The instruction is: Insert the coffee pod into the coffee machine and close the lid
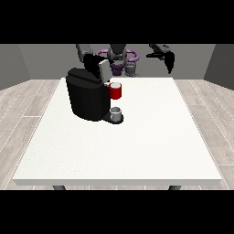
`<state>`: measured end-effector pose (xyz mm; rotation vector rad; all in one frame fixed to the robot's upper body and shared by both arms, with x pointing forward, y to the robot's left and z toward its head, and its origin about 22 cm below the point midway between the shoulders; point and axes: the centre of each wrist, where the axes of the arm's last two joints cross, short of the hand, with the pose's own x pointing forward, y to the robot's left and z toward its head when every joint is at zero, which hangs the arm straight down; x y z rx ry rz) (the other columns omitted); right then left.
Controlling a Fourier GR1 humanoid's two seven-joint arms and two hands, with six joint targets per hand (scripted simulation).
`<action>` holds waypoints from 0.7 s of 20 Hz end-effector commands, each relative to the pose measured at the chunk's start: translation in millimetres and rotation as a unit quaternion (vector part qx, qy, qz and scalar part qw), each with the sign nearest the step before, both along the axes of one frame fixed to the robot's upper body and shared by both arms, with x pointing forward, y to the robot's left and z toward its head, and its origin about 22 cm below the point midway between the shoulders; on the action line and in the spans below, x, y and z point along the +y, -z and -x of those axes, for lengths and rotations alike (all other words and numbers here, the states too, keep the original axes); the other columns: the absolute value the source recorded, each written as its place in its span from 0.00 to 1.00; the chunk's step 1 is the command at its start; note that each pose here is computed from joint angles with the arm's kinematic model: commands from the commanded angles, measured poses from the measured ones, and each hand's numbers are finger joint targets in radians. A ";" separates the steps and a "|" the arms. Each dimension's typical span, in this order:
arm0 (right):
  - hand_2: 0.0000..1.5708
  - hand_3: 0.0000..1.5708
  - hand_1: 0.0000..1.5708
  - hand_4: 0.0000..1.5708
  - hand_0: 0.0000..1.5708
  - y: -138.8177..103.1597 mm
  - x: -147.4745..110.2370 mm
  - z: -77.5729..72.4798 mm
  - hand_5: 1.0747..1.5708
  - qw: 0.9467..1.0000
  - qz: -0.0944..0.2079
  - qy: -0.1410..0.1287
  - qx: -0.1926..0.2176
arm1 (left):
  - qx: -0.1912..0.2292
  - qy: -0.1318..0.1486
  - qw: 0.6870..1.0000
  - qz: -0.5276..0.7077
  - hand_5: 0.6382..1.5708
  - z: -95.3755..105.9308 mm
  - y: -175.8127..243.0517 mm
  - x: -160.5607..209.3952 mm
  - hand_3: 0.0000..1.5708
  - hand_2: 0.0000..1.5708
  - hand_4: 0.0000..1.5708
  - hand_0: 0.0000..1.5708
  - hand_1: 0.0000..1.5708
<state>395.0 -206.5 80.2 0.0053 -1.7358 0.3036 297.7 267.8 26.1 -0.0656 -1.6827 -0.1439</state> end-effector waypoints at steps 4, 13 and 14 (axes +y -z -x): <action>0.00 0.00 0.00 0.14 0.00 3.2 54.6 5.2 1.00 0.999 0.022 -0.037 0.020 | 0.014 -0.028 0.999 -0.008 1.00 5.6 15.7 12.4 0.00 0.00 0.09 0.00 0.00; 0.00 0.00 0.00 0.09 0.00 -34.6 59.8 -16.1 1.00 0.996 0.070 -0.031 -0.043 | -0.008 -0.001 1.000 0.000 1.00 -11.5 -7.2 8.6 0.00 0.00 0.11 0.00 0.00; 0.00 0.00 0.00 0.07 0.00 -36.5 50.2 -15.4 1.00 0.996 0.072 -0.050 -0.033 | 0.001 -0.021 1.000 -0.001 1.00 -7.8 4.0 8.4 0.00 0.00 0.10 0.00 0.00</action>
